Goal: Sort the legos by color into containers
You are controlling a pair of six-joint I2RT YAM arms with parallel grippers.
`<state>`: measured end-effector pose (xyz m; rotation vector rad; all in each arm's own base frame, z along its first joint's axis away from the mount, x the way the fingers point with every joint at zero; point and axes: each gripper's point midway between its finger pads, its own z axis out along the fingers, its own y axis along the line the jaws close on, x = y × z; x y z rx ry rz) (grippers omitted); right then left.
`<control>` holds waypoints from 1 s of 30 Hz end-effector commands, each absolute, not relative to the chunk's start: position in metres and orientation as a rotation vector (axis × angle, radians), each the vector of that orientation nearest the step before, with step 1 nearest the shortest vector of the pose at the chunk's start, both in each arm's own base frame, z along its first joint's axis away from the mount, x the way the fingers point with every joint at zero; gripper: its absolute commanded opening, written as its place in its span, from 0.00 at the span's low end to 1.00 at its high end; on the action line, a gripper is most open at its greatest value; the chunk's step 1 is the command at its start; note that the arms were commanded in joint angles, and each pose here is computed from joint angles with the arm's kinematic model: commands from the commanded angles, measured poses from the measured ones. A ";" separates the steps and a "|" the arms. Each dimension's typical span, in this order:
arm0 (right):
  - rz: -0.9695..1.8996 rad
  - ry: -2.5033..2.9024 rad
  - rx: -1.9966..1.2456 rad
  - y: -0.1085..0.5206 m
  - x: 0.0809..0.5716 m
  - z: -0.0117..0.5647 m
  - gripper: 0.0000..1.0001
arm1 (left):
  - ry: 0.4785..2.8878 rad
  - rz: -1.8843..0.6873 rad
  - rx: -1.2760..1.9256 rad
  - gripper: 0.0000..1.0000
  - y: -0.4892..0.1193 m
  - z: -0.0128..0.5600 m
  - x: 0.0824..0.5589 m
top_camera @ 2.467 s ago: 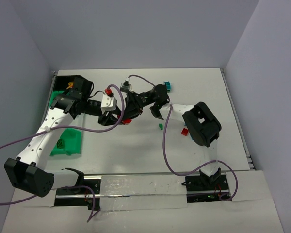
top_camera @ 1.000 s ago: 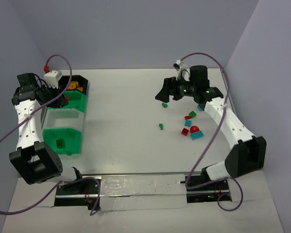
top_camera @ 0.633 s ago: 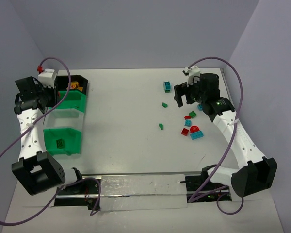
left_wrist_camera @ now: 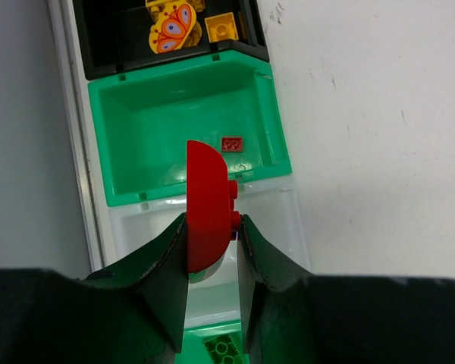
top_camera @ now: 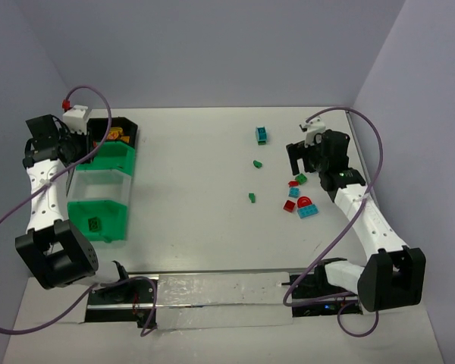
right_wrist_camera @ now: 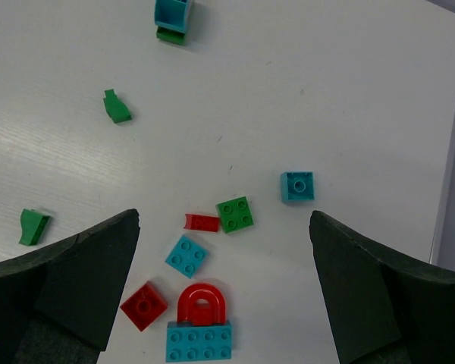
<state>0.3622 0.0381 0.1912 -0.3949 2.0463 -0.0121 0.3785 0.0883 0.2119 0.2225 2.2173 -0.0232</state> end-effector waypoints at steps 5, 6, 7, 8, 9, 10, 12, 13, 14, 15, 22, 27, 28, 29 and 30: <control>-0.005 1.958 -0.421 0.041 0.372 0.195 1.00 | 2.166 0.002 0.301 0.00 0.096 0.231 0.400; 0.005 1.965 -0.432 0.042 0.371 0.192 1.00 | 2.164 -0.005 0.311 0.00 0.096 0.232 0.403; 0.005 1.974 -0.445 0.041 0.371 0.187 1.00 | 2.171 -0.010 0.330 0.00 0.096 0.230 0.404; 0.004 1.983 -0.452 0.040 0.370 0.183 1.00 | 2.182 -0.018 0.341 0.00 0.096 0.226 0.405; -0.001 1.987 -0.456 0.038 0.370 0.181 1.00 | 2.187 -0.023 0.349 0.00 0.096 0.225 0.406; -0.001 1.991 -0.462 0.037 0.370 0.179 1.00 | 2.184 -0.019 0.356 0.00 0.097 0.225 0.408; 0.001 2.001 -0.471 0.036 0.370 0.174 1.00 | 2.180 -0.012 0.364 0.00 0.098 0.224 0.412; 0.003 2.008 -0.472 0.035 0.370 0.172 1.00 | 2.181 -0.014 0.369 0.00 0.099 0.223 0.414; 0.008 2.017 -0.472 0.033 0.372 0.169 1.00 | 2.186 -0.023 0.380 0.00 0.099 0.219 0.417; 0.014 2.028 -0.474 0.032 0.372 0.167 1.00 | 2.189 -0.033 0.386 0.00 0.099 0.216 0.421; 0.031 2.078 -0.524 0.023 0.375 0.152 1.00 | 2.225 -0.057 0.383 0.00 0.102 0.203 0.444; 0.034 2.119 -0.522 0.013 0.382 0.147 1.00 | 2.282 -0.015 0.434 0.00 0.101 0.186 0.455; 0.040 2.132 -0.520 0.011 0.386 0.145 1.00 | 2.296 -0.002 0.430 0.00 0.103 0.182 0.458; 0.045 2.142 -0.517 0.010 0.388 0.143 1.00 | 2.299 0.007 0.429 0.00 0.104 0.182 0.460; 0.051 2.153 -0.516 0.009 0.389 0.142 1.00 | 2.307 0.008 0.429 0.00 0.105 0.180 0.461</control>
